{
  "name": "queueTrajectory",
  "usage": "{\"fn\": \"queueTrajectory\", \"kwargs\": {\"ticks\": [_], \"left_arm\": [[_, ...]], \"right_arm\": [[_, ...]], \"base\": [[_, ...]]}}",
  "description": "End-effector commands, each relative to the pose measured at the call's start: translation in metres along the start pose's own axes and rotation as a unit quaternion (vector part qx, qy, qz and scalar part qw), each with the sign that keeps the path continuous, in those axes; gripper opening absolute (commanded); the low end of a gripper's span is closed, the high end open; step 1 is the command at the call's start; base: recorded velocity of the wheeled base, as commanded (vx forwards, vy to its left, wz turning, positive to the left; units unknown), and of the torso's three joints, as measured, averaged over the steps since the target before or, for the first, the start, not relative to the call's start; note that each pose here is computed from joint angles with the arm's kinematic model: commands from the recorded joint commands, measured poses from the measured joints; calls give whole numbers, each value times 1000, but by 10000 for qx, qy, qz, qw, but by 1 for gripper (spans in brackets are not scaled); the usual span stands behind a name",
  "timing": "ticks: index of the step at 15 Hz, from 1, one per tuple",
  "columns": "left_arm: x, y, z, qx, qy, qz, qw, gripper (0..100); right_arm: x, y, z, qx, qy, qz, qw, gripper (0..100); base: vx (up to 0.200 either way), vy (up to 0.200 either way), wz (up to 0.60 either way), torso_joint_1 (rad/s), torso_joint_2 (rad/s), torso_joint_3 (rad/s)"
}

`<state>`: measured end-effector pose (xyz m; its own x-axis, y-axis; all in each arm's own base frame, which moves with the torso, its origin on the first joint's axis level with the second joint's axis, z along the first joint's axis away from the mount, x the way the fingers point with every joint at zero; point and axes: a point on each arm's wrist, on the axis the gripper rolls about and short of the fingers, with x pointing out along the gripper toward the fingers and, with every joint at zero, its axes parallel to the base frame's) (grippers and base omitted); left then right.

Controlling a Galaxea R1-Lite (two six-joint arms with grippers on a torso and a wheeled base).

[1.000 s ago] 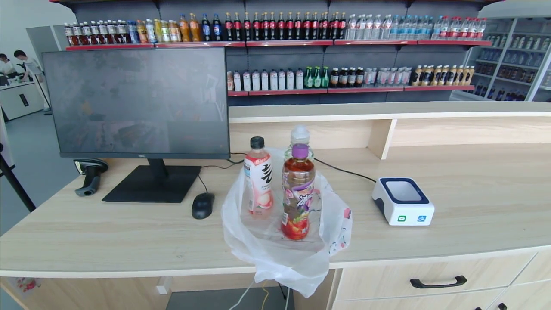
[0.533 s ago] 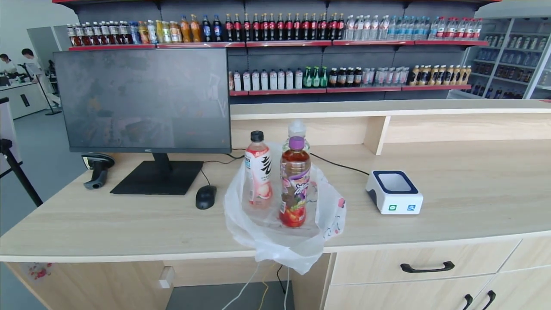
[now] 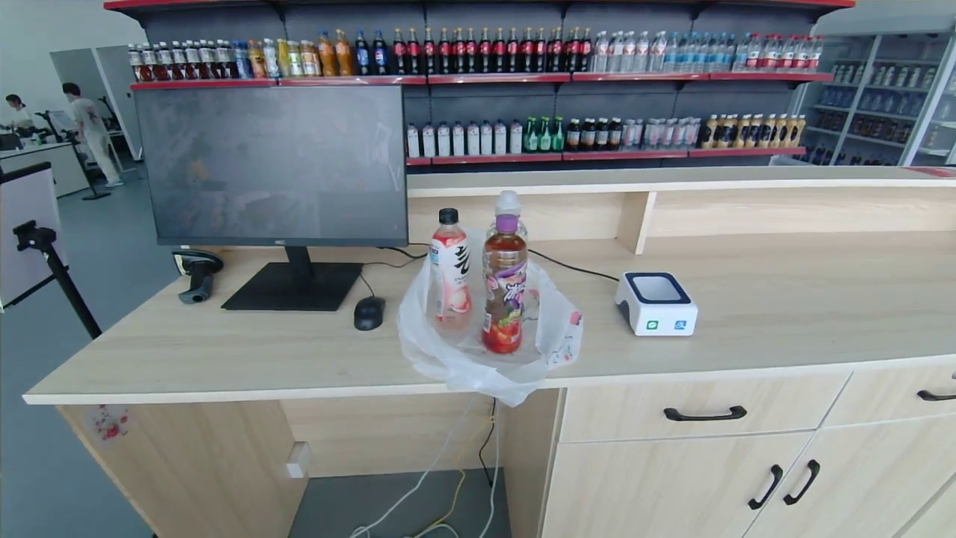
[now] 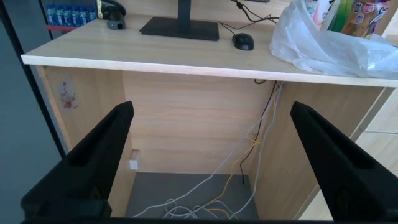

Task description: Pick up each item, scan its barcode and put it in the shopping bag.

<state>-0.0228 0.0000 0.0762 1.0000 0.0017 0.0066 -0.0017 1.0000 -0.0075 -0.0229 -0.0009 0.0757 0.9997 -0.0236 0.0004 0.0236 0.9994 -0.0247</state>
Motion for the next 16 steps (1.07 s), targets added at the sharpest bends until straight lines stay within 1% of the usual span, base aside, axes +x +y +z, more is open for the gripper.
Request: {"fn": "queueTrajectory", "kwargs": {"ticks": [1,3,13,16], "left_arm": [[0,0,0,7,-5,-1,10000,100],[0,0,0,14,-5,-1,10000,100],[0,0,0,14,-5,-1,10000,100],[0,0,0,14,10,-1,10000,100]], "right_arm": [[0,0,0,-7,2,3,10000,100],[0,0,0,1,2,3,10000,100],[0,0,0,-15,2,3,10000,100],[0,0,0,-23,10,3,10000,100]], "base": [[0,0,-600,22,2,2],[0,0,0,0,0,0],[0,-200,0,4,5,4],[0,-200,600,4,6,2]]}}
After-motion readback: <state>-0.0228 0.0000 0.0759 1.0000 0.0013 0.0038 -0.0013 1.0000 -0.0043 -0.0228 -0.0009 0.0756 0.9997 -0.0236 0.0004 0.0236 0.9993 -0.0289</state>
